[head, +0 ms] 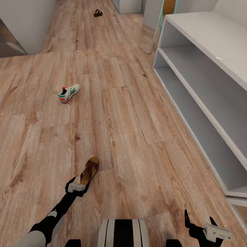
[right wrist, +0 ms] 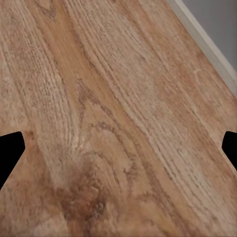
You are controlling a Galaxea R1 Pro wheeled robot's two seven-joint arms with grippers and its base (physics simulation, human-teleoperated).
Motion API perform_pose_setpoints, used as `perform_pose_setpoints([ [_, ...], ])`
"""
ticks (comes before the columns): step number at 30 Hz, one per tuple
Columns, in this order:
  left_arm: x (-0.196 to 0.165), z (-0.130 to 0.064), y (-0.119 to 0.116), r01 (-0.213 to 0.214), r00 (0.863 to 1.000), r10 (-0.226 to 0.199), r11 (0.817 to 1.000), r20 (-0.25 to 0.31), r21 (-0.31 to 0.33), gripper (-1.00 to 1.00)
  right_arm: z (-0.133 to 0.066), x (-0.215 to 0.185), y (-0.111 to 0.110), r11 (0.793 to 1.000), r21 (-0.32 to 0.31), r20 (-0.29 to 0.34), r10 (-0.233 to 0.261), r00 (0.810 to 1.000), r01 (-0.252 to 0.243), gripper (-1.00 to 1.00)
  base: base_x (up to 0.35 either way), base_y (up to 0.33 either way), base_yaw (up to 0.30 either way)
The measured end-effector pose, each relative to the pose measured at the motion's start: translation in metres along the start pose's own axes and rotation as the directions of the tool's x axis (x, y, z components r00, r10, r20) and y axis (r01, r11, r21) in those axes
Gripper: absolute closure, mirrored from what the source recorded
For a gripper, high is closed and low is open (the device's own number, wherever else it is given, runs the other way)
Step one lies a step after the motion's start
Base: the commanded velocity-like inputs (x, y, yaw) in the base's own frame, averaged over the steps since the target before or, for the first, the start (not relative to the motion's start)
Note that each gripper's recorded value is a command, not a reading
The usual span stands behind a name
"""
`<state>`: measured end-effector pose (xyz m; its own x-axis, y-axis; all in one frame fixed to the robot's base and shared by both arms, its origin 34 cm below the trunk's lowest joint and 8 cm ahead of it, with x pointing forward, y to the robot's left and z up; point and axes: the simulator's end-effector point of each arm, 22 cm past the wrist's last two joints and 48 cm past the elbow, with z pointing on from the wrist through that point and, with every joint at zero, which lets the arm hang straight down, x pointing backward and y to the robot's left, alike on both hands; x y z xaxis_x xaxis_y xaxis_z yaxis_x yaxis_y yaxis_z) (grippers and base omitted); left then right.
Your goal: Pick up the two gym shoes and the two sandals from the corridor floor and place them onto the hallstand (shoe rack) in the corridor, making sure they are on the rack and not on the floor. Arrange them so the two gym shoes are next to each other and the two sandals are next to each other.
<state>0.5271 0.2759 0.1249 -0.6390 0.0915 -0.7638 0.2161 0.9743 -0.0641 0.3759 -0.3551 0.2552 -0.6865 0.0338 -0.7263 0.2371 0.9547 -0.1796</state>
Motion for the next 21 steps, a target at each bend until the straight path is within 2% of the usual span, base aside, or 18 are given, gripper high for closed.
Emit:
perform_pose_setpoints([
  [21,0.012,0.003,-0.010,0.015,1.000,-0.014,1.000,-0.019,0.010,-1.00,0.000,0.010,0.000,1.000,0.001,-0.024,-0.007,1.000,0.007,-1.00,0.000,0.000,0.000],
])
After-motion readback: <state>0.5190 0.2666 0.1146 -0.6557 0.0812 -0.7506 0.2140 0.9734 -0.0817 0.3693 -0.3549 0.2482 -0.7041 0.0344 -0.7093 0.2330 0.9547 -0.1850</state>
